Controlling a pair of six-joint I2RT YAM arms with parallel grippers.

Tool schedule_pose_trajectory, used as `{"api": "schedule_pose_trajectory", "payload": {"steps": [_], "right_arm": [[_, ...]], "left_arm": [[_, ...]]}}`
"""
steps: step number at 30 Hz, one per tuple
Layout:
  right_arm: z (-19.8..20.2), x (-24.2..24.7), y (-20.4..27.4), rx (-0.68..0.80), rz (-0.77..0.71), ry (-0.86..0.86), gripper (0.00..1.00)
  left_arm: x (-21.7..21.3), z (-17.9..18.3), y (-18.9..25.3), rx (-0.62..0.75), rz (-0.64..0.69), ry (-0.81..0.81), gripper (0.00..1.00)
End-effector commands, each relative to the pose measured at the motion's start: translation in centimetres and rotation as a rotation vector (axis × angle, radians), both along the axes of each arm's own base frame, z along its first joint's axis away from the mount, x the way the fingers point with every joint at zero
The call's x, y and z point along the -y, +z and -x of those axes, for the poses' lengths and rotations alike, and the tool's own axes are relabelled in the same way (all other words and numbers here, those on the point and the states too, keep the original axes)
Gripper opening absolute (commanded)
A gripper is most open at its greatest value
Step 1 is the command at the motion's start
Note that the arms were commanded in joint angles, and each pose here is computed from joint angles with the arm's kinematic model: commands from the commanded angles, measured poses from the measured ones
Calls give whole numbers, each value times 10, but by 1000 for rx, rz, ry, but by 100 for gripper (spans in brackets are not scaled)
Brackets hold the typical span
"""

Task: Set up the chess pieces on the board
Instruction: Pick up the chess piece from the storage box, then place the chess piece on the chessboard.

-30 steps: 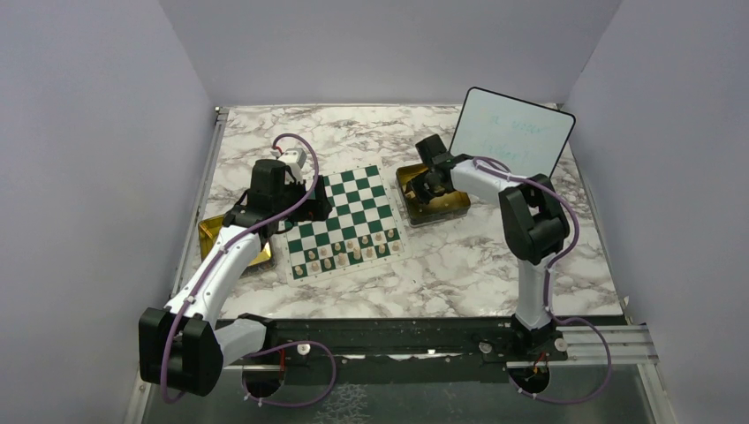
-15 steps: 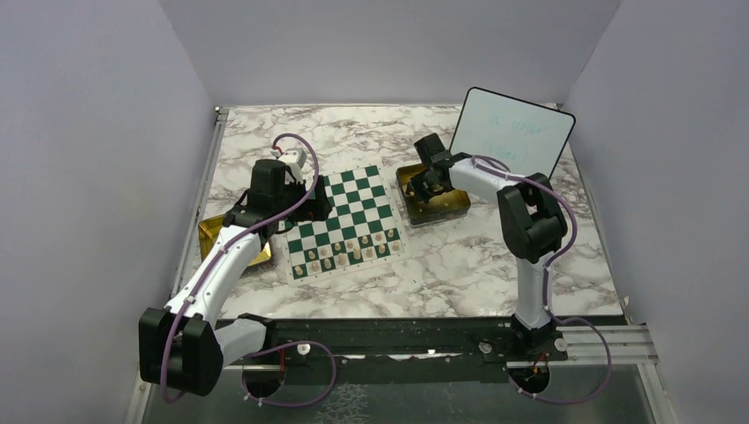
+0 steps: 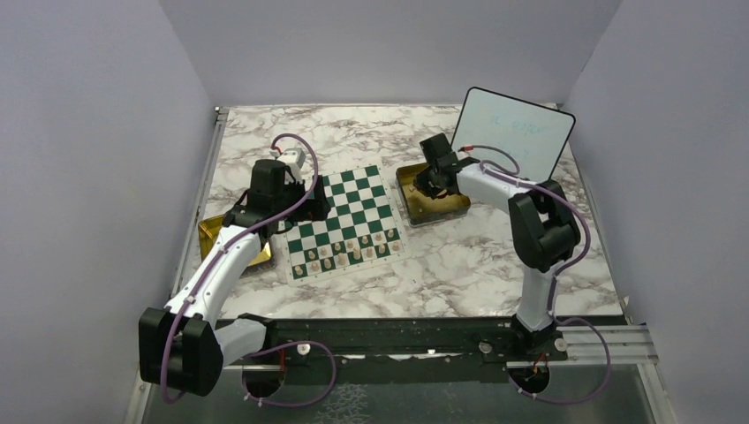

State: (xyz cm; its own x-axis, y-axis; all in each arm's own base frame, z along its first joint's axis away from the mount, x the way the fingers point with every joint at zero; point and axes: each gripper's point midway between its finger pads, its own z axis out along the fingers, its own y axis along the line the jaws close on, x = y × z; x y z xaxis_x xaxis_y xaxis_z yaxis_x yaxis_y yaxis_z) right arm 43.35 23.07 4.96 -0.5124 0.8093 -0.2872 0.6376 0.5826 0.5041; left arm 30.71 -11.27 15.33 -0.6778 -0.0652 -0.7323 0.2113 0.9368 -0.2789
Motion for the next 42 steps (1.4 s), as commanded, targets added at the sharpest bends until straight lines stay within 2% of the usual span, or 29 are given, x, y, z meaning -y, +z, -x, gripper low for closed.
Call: {"api": "schedule_pose_trajectory", "payload": {"steps": [1, 9, 16, 23, 27, 32, 37, 42], "right_arm": [[-15, 9, 32, 161, 67, 25, 15], [-22, 24, 71, 321, 177, 96, 14], [-24, 13, 112, 547, 235, 301, 13], [7, -27, 160, 896, 241, 688, 12], [27, -48, 173, 1044, 242, 881, 11], [55, -84, 179, 1205, 200, 1110, 11], [85, -125, 173, 1378, 268, 1322, 10], [100, -165, 155, 1502, 330, 1444, 12]], "left_arm": [[-3, -2, 9, 35, -3, 9, 99], [-3, -1, 7, 32, -5, 8, 99], [2, 2, 3, 4, 15, -3, 99], [9, 0, 0, -40, 71, 3, 99], [11, -4, 7, -49, 118, 31, 99], [-1, -17, 17, -59, 191, 167, 99], [-10, -26, 23, -122, 395, 221, 99], [-44, -37, 21, -76, 403, 352, 99]]}}
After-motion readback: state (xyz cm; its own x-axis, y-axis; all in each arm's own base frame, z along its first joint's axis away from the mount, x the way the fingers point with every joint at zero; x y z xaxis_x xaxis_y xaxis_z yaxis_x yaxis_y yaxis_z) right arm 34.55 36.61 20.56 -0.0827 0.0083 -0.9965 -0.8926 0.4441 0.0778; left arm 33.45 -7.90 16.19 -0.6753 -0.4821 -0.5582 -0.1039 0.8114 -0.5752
